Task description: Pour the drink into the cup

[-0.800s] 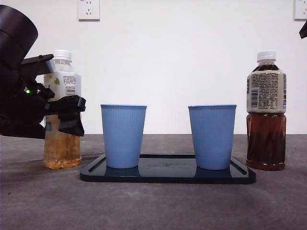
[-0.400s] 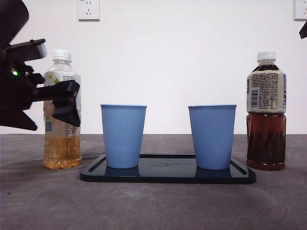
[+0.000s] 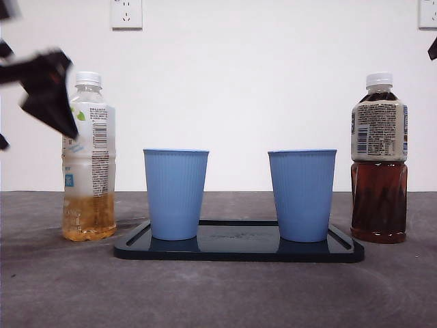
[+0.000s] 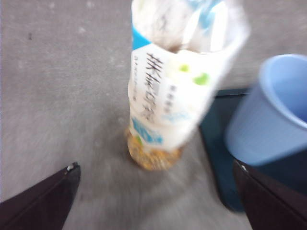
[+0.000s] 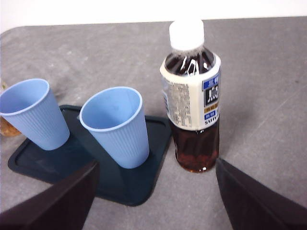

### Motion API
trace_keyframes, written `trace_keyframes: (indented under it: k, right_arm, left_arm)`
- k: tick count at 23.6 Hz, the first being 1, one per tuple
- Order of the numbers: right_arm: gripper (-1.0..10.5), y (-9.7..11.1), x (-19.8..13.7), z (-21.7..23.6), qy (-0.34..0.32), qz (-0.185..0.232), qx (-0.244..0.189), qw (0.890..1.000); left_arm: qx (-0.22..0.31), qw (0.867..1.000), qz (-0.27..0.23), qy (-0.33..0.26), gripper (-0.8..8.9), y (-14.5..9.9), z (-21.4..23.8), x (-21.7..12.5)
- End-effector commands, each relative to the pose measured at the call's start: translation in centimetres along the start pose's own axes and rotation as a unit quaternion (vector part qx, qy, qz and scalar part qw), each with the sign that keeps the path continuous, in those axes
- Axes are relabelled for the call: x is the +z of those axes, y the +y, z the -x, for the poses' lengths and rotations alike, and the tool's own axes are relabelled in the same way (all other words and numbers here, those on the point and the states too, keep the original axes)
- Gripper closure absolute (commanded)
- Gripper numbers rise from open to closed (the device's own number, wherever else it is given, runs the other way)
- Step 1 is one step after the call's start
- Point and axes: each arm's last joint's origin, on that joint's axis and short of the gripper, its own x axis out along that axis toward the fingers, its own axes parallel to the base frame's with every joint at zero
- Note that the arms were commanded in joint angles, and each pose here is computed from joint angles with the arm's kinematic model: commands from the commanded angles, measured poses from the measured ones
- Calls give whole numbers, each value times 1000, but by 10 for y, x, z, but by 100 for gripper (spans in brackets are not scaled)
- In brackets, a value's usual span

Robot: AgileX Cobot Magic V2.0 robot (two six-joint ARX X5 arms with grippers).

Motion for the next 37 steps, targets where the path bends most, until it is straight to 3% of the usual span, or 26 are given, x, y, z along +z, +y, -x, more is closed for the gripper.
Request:
trace_keyframes:
  k: [1,3,6,9,10,27,28,29,33,37]
  right_arm:
    - [560,2,4,2,-4,-4,3,1000]
    - [561,2,4,2,-4,-4,3,1000]
    - [586,2,4,2,-4,-4,3,1000]
    - [951,2,4,2,-4,-3,3,1000]
    - [938,1,4,2,-3,-3,3,1000]
    - [938,2,5,2,-7,-6,4,1000]
    - [938,2,5,2,-8,-6,4,1000]
    - [938,2,5,2,-8,-6,4,1000]
    - [938,2,5,2,-8,-6,4,1000]
    - [938,2,5,2,-8,-6,4,1000]
  left_arm:
    - [-11,1000,19,-19,322,-1,24,4]
    - [-16,999,19,-31,360,0,37,3]
    - [-20,998,21,-50,496,2,53,2]
    - [-23,997,26,-64,777,4,67,0]
    - [-24,997,32,-64,807,5,69,-1]
    - [-23,997,33,-62,807,6,76,-4]
    - [-23,997,27,-64,807,7,78,-5]
    - [-16,997,-10,-77,807,8,82,-4]
    - [47,980,-78,-178,807,24,103,-2]
    - [129,950,-86,-272,807,41,105,-23]
